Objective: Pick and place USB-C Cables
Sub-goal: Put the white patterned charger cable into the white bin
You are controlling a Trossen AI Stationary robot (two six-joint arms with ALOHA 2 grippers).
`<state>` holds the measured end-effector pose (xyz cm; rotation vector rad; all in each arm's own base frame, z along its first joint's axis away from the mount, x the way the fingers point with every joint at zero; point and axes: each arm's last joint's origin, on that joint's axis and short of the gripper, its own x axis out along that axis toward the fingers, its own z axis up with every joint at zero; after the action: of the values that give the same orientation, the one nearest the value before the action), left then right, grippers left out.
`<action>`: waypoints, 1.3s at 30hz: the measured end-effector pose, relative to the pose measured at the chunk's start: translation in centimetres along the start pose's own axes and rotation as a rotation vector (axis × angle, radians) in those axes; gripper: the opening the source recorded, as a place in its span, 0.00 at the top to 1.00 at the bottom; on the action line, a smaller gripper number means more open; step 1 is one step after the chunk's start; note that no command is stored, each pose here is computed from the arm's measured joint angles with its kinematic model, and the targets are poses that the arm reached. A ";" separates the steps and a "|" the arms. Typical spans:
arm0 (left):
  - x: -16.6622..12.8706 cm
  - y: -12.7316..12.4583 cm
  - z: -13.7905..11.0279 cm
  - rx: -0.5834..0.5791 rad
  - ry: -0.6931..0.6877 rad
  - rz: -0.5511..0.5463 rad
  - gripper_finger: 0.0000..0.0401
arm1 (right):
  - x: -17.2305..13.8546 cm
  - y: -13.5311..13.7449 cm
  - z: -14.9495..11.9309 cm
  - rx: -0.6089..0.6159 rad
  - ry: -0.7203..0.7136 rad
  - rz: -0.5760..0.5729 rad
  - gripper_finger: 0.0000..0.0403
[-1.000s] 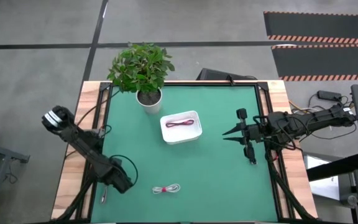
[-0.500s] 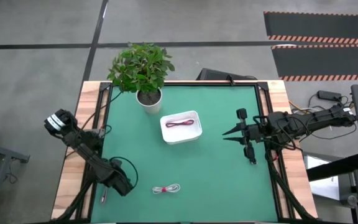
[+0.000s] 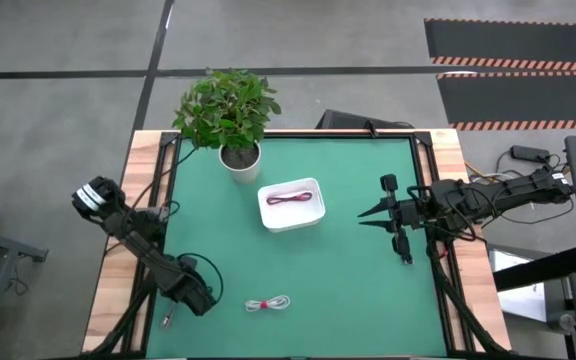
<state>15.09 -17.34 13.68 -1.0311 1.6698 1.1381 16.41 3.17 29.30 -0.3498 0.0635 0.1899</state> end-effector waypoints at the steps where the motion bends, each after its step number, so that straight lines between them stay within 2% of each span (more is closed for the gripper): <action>1: 0.0 0.0 0.0 -0.001 -0.001 0.000 0.89 | 0.0 0.0 0.0 0.000 0.000 0.000 0.85; 5: 0.0 0.1 0.0 -0.008 -0.005 0.008 0.97 | 0.0 0.0 0.0 0.000 0.000 0.000 0.85; 15: -1.1 0.0 -0.3 -0.006 -0.070 -0.030 0.96 | 0.0 0.0 -0.1 -0.003 0.007 0.003 0.85; 24: -5.6 -1.5 -2.3 0.127 -0.209 -0.227 0.96 | 0.0 0.0 -0.1 -0.004 0.006 0.002 0.85; 28: -7.5 -2.2 -3.0 0.215 -0.344 -0.357 0.96 | 0.0 0.0 -0.1 -0.003 0.006 0.002 0.85; 32: -9.3 -2.9 -3.2 0.320 -0.589 -0.488 0.96 | 0.0 0.0 -0.1 -0.002 0.007 0.002 0.85; 39: -12.1 -3.7 -3.5 0.407 -0.990 -0.649 0.96 | 0.1 0.0 -0.1 0.000 0.011 0.004 0.85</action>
<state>21.58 -19.63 24.93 -0.5132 0.6411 0.6359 16.51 3.20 29.16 -0.3510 0.0756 0.1922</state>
